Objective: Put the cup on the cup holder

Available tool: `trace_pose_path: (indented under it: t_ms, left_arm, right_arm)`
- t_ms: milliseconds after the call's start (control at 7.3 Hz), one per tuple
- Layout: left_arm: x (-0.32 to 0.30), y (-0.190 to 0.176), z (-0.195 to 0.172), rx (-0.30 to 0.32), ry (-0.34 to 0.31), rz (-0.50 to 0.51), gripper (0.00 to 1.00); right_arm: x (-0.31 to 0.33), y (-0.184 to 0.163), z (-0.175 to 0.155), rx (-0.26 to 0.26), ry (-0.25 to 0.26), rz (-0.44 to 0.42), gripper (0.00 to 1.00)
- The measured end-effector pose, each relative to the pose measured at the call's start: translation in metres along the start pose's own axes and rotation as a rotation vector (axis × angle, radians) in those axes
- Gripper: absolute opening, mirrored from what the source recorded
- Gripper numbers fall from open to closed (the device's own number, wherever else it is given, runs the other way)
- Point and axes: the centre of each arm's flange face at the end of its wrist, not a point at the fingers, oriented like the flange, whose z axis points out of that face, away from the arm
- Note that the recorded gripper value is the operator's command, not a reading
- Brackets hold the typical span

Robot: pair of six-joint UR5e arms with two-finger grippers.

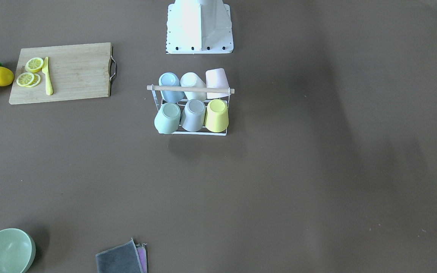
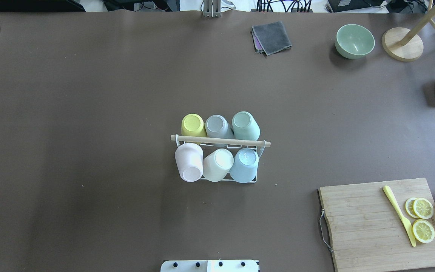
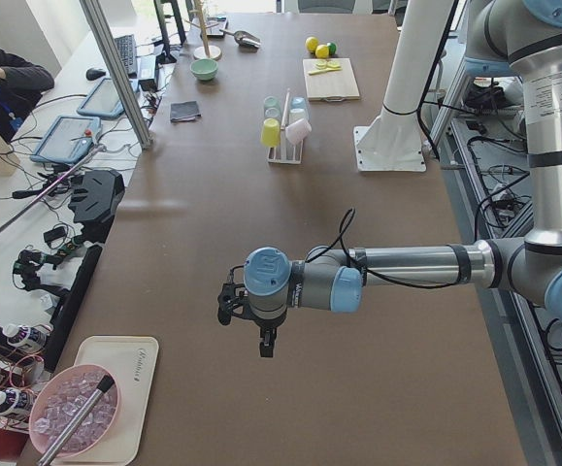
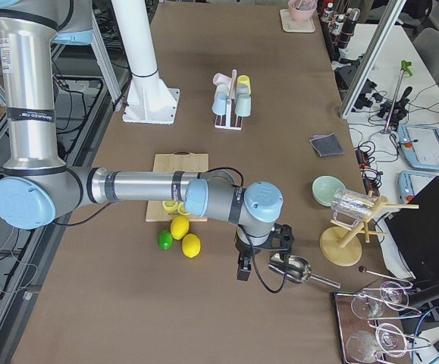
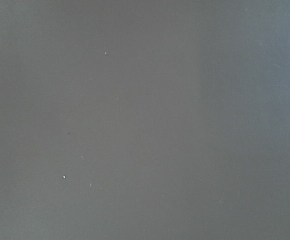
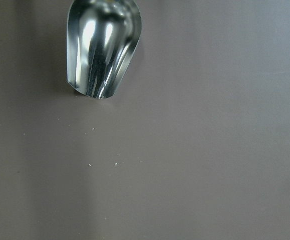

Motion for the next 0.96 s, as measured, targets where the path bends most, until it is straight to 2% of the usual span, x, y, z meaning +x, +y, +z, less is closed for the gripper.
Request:
trace_pose_path:
  t_ms: [411, 959]
  left_arm:
    - [0.001, -0.002, -0.001, 0.002, -0.001, 0.003, 0.99]
    - [0.004, -0.006, -0.003, 0.007, -0.001, 0.009, 0.98]
  right_arm:
    - [0.000, 0.001, 0.000, 0.088, 0.008, -0.076, 1.00]
    - [-0.016, 0.002, -0.029, 0.135, 0.002, -0.094, 1.00]
